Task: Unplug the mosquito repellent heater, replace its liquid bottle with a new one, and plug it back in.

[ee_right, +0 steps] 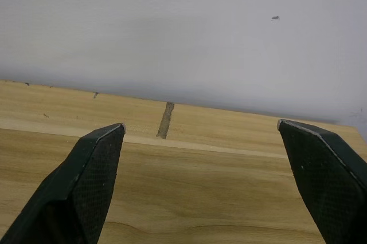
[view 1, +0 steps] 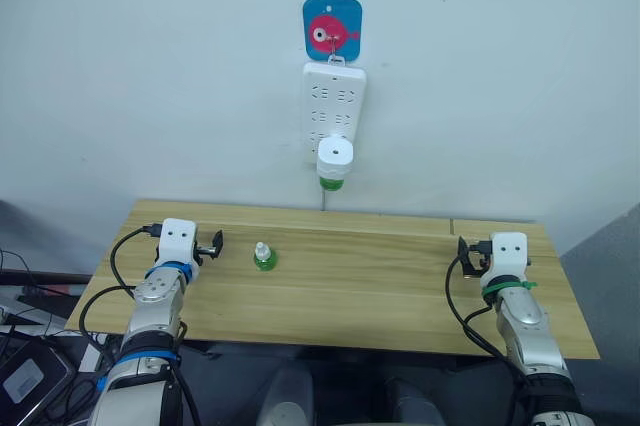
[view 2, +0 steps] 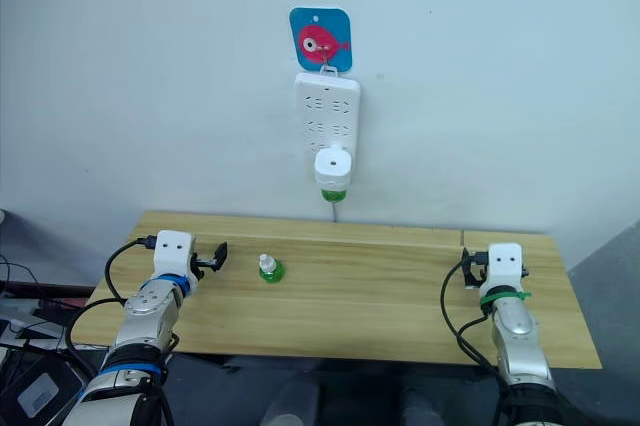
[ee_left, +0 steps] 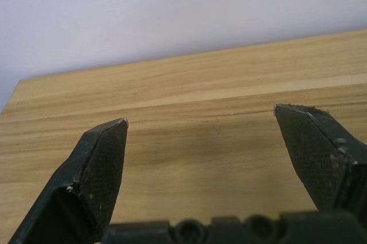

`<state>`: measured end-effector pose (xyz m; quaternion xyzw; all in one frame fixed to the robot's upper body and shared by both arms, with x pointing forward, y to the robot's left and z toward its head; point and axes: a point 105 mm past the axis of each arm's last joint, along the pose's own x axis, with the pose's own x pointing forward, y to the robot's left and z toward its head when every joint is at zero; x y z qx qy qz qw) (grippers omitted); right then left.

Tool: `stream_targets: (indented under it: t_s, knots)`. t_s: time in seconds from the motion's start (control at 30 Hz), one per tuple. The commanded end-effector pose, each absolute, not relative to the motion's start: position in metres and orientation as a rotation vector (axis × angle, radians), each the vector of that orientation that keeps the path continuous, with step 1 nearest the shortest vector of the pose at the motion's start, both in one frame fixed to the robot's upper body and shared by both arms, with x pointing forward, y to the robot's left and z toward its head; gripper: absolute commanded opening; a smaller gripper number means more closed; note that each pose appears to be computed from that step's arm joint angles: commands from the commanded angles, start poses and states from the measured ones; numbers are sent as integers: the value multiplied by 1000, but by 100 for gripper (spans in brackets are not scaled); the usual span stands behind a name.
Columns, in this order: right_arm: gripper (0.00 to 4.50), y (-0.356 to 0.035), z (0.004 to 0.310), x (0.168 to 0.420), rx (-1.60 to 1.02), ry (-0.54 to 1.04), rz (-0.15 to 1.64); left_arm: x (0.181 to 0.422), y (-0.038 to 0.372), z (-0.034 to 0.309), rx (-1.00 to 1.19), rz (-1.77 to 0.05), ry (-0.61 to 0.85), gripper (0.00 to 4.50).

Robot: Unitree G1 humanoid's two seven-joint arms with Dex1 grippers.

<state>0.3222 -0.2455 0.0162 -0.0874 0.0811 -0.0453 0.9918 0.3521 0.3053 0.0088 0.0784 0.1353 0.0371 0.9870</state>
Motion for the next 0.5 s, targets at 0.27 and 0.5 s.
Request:
stream_targets:
  t_s: [0.27, 0.5]
  knots:
    - [446, -256, 35, 319, -162, 98, -143, 359, 313, 24, 171, 79, 230, 450]
    - [446, -258, 32, 315, -156, 104, -150, 359, 310, 23, 163, 59, 228, 450]
